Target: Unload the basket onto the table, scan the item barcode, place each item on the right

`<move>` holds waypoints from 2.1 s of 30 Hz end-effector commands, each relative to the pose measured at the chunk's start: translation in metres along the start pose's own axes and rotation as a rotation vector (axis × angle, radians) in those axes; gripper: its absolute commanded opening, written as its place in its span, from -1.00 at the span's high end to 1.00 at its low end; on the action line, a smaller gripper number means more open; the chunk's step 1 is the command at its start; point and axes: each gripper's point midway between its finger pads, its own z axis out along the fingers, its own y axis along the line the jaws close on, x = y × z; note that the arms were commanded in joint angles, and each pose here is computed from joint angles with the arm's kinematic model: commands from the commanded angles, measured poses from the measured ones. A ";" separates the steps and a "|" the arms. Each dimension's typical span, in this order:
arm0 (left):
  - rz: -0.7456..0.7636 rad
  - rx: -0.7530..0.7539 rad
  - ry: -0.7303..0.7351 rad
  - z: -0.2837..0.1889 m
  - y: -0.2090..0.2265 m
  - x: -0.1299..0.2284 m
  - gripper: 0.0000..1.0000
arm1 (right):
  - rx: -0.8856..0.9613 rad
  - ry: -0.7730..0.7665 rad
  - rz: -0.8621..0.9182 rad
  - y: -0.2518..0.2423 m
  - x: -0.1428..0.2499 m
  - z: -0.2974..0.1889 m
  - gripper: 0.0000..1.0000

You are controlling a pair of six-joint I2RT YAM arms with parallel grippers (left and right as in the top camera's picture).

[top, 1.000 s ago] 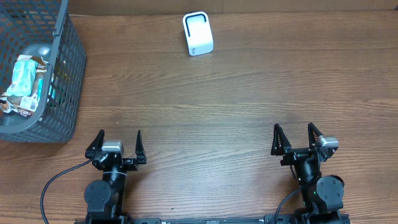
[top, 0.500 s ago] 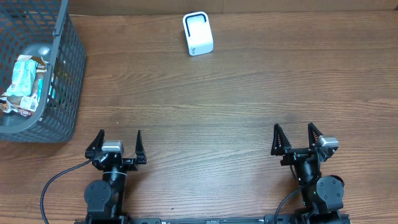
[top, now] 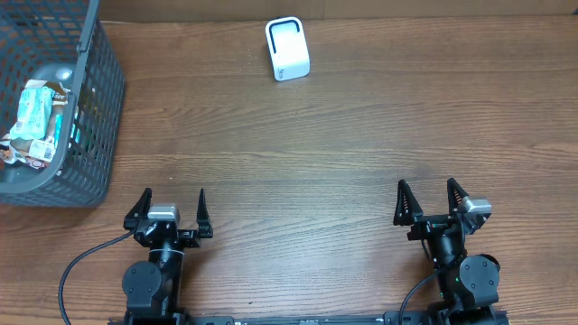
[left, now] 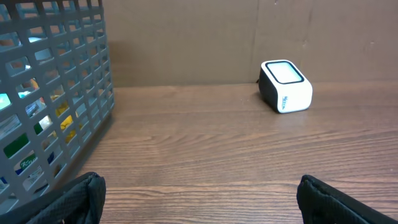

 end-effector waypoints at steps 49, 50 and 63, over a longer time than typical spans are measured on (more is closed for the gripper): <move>0.019 -0.028 -0.038 -0.001 0.005 -0.008 -0.99 | -0.003 -0.002 -0.005 0.000 0.002 0.000 -1.00; 0.019 -0.028 -0.037 -0.001 0.005 -0.008 -0.99 | -0.003 -0.002 -0.005 0.000 0.002 0.000 -1.00; 0.018 -0.065 -0.012 -0.001 0.012 -0.002 -0.99 | -0.003 -0.002 -0.005 0.000 0.002 0.000 -1.00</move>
